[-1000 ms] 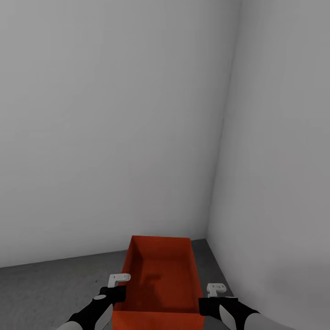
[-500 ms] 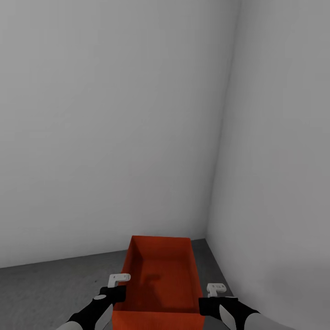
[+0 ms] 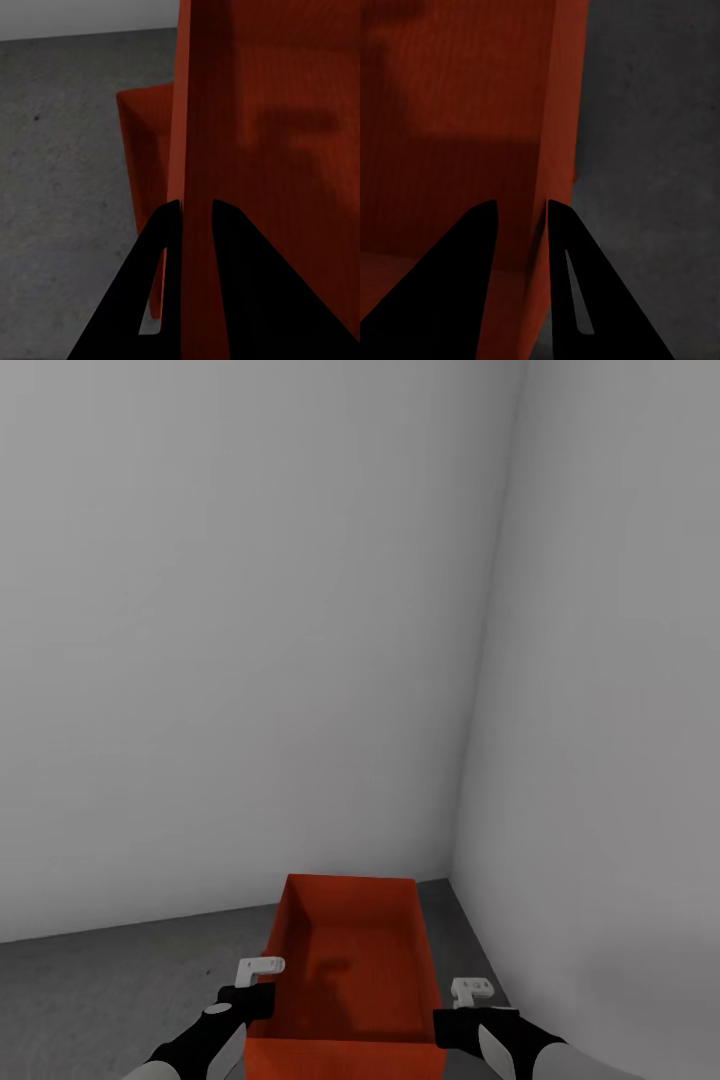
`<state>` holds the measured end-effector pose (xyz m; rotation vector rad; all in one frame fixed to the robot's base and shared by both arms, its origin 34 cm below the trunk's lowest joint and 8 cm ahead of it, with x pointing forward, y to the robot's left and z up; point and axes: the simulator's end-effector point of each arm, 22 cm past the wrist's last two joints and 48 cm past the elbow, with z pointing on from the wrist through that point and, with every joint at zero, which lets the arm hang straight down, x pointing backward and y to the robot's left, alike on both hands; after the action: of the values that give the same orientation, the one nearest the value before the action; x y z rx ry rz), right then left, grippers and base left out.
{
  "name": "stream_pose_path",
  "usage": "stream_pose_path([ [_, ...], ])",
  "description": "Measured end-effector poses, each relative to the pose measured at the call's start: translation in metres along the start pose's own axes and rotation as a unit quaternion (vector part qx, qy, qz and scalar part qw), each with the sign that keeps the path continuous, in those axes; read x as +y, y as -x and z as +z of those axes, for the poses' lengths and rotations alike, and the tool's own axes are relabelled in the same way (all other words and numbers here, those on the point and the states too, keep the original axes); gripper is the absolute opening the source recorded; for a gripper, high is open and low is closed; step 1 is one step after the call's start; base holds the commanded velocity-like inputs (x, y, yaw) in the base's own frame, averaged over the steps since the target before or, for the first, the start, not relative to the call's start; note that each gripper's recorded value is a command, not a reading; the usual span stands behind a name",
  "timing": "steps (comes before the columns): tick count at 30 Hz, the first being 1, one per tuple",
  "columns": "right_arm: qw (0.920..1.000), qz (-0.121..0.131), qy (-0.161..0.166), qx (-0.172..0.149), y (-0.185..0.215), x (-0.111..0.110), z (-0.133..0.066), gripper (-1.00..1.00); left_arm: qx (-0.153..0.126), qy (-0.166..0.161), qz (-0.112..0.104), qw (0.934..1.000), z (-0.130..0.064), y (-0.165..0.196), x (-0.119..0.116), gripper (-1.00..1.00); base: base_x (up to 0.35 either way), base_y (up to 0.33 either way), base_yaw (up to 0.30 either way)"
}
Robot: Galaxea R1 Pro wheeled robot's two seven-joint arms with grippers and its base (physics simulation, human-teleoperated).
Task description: Move the two storage containers from the living room to the garage. In the garage, place one container on the floor and stack the other container on top of it (either order is fine).
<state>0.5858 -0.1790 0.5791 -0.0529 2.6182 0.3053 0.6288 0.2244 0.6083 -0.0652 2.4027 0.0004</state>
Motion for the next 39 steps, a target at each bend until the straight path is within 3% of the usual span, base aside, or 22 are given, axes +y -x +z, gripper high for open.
stream_pose_path([
  [10,1.0000,0.000,0.000,0.000,0.000,0.000,0.000,-1.00,0.000,0.000,0.000,1.0000,0.000,0.000,0.000,-1.00,0.000,0.000,0.000],
  [39,1.0000,0.000,0.000,0.000,-0.028,-0.010,0.042,-1.00,0.000,0.000,0.000,1.0000,0.035,-0.037,0.001,-1.00,0.000,0.000,0.000],
])
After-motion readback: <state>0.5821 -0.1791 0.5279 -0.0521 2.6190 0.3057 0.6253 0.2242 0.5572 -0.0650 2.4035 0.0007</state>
